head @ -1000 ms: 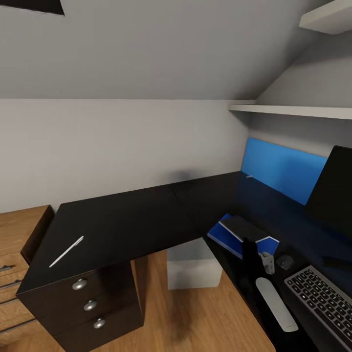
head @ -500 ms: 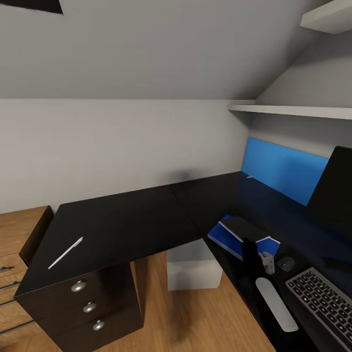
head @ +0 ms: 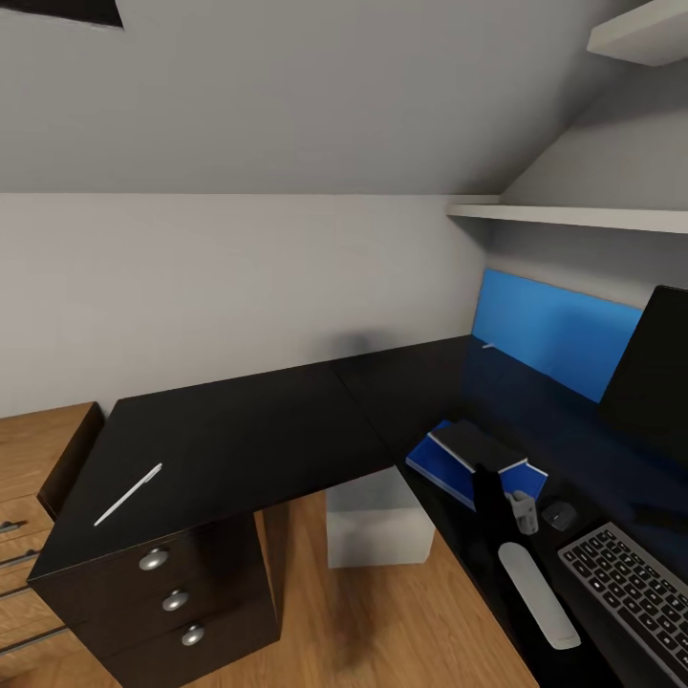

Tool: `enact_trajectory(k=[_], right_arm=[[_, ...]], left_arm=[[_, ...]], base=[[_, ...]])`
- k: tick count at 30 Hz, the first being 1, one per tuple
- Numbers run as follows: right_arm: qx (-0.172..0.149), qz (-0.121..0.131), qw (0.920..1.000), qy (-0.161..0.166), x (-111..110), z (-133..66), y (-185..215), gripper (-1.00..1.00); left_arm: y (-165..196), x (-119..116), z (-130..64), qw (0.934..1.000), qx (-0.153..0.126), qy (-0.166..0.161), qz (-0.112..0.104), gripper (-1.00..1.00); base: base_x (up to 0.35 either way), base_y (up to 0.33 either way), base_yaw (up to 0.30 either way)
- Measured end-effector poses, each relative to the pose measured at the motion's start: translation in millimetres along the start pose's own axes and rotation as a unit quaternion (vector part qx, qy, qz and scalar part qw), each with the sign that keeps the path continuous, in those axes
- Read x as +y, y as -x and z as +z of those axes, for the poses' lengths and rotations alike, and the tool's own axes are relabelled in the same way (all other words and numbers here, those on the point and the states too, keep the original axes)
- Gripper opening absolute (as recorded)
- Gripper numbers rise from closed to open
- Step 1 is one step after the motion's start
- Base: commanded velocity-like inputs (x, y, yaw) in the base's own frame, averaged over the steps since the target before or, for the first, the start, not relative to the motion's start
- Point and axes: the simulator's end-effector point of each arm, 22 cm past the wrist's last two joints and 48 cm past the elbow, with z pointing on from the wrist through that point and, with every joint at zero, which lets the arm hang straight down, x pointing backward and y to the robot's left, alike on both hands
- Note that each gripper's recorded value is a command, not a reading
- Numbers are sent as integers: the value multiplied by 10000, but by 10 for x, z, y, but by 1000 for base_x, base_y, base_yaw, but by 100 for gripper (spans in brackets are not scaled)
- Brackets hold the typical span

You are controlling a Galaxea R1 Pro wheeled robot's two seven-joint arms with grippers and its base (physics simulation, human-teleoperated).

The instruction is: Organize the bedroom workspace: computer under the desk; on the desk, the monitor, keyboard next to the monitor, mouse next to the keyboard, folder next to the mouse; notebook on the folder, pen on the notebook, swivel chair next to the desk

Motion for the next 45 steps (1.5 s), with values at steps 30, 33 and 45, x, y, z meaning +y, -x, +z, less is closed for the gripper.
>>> enact_trajectory(k=[30,33,45], right_arm=[[-11,-22,10000,-49,-8,-1,8,100],[-11,-22,10000,-54,-8,-2,8,100],[-12,-21,10000,-56,-9,-2,9,100]], left_arm=[[-8,-2,-1,10000,10,-2,8,100],[-9,-2,-1,10000,11,-3,8,100],[-9,-1,-1,10000,11,-2,8,100]], base=[[0,0,0],[0,0,0],[0,0,0]])
